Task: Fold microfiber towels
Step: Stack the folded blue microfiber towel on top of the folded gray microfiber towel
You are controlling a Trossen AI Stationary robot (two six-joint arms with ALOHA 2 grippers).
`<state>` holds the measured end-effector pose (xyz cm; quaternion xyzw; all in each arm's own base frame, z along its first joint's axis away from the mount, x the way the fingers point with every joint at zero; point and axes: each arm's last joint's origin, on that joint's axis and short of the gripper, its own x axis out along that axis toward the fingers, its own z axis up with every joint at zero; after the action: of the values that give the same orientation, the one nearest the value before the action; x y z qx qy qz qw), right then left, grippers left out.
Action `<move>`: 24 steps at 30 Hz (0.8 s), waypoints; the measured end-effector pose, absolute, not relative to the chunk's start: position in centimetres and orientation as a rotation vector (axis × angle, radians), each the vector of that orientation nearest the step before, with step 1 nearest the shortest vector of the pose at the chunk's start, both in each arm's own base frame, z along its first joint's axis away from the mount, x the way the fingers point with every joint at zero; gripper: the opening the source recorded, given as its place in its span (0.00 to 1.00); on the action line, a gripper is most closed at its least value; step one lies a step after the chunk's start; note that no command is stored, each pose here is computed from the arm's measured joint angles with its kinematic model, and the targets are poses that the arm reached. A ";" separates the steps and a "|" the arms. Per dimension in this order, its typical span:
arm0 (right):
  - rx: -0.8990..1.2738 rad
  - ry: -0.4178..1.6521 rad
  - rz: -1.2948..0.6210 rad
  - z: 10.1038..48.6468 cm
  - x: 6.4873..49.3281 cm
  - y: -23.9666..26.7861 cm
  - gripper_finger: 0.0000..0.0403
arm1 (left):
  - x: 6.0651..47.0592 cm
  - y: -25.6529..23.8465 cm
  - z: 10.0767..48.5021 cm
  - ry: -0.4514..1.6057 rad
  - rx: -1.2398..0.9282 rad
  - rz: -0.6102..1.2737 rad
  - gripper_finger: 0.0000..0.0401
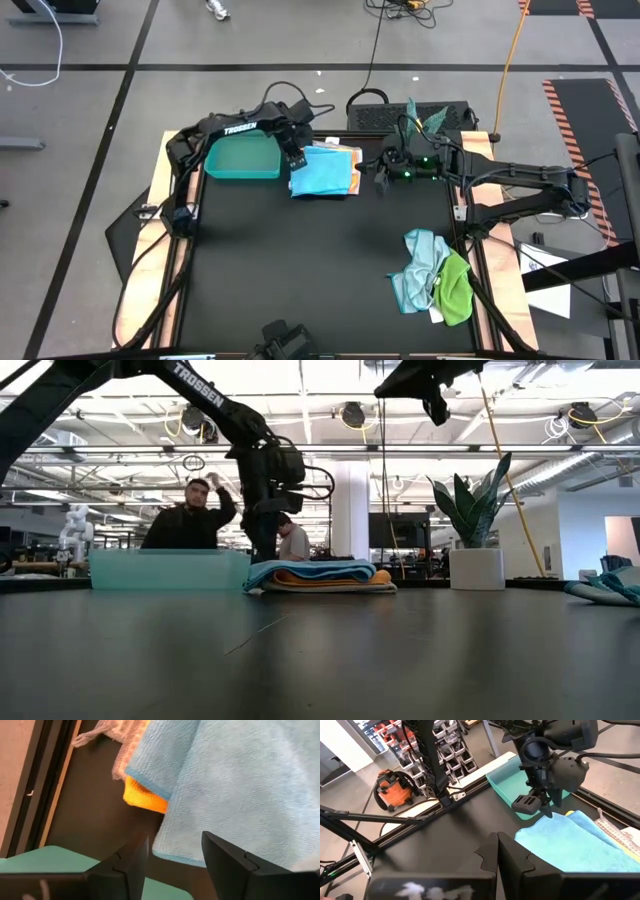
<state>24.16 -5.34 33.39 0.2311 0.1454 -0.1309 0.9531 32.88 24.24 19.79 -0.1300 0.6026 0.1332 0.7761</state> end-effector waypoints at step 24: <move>0.436 0.251 -0.249 33.8 24.3 -5.4 0.00 | 32.7 25.0 17.5 1.368 -0.303 0.244 0.46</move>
<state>24.31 -5.37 33.83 0.2150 0.1239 -0.1230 0.9609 32.69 24.98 17.47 -0.1389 0.6279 0.1120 0.7575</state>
